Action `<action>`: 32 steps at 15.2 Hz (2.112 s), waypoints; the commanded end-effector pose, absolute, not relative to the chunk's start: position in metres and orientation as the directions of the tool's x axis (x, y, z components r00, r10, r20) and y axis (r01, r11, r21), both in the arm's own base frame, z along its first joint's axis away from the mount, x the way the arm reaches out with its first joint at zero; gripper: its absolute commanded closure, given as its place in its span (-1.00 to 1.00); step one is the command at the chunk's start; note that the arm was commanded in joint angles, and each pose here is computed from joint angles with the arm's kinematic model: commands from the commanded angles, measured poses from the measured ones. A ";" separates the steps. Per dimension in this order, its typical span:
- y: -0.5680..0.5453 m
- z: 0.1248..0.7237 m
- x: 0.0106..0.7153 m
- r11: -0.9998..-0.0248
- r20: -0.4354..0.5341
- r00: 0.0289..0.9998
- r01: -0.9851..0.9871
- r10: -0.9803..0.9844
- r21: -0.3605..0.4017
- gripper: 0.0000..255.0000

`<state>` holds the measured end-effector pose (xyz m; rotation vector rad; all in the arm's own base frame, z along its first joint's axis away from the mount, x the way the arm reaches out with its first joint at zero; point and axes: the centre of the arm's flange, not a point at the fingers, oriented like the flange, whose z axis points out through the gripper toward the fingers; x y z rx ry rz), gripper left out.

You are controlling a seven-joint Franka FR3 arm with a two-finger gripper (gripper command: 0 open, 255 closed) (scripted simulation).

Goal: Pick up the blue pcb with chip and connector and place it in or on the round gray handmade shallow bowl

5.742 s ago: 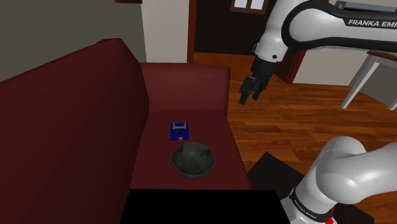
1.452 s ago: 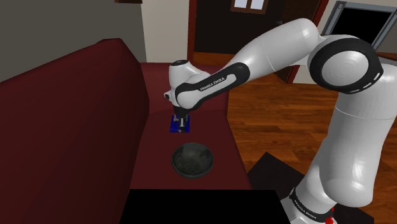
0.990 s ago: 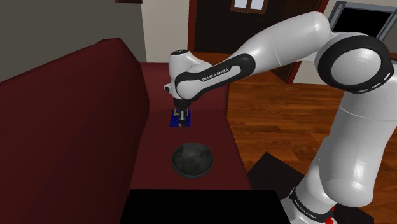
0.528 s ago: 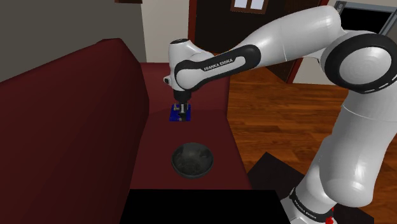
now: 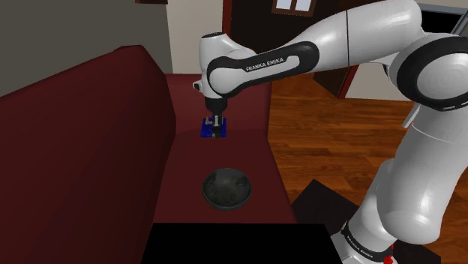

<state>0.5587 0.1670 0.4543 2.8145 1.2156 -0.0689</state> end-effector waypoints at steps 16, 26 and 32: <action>0.269 0.473 0.361 -0.683 -0.071 0.685 0.728 0.725 0.051 1.00; 0.278 0.432 0.342 -0.683 -0.071 0.685 0.728 0.725 0.051 1.00; 0.278 0.401 0.342 -0.683 -0.071 0.685 0.728 0.725 0.051 1.00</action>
